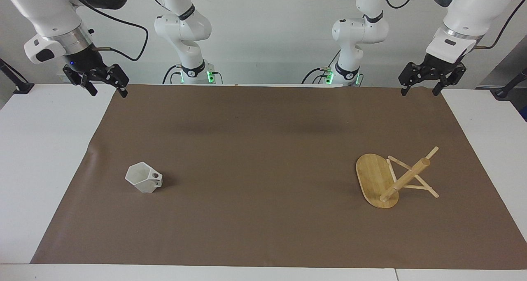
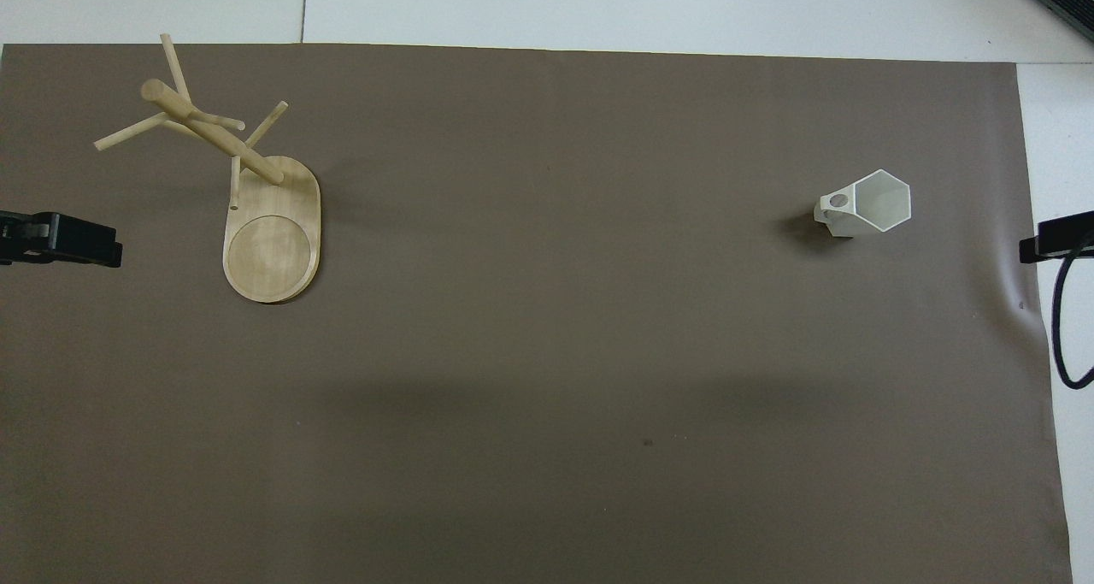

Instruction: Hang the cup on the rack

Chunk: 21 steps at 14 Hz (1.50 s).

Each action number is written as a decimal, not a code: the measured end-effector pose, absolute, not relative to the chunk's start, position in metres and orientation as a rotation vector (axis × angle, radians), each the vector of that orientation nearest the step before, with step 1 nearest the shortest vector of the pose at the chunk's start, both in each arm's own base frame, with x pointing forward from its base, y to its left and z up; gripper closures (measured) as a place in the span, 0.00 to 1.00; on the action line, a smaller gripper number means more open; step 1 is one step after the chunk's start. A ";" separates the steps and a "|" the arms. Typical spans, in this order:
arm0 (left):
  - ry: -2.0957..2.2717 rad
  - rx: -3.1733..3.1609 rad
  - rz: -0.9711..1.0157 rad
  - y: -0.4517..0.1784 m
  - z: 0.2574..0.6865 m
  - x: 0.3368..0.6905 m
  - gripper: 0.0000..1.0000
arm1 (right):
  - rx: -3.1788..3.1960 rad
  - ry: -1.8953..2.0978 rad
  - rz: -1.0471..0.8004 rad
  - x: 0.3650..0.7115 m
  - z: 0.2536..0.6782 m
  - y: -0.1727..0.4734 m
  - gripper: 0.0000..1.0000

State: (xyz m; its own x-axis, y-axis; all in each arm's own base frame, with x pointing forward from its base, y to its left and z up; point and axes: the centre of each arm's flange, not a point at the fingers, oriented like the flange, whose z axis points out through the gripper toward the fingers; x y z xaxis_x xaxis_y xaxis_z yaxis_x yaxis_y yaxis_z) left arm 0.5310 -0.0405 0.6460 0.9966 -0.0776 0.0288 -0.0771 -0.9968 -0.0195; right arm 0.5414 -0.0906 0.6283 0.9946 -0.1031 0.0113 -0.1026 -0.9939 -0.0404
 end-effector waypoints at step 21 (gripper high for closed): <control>0.122 -3.121 -0.049 -0.041 0.646 0.531 0.00 | -3.118 0.073 -0.195 0.551 0.608 -0.115 0.00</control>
State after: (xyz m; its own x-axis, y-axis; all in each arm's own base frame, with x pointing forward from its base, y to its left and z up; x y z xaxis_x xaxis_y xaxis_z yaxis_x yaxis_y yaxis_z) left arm 0.5311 -0.0410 0.6462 0.9964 -0.0784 0.0308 -0.0779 -0.9968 -0.0195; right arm 0.5510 -0.1151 0.6082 0.9911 -0.0475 0.1244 -0.0453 -0.9988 -0.0199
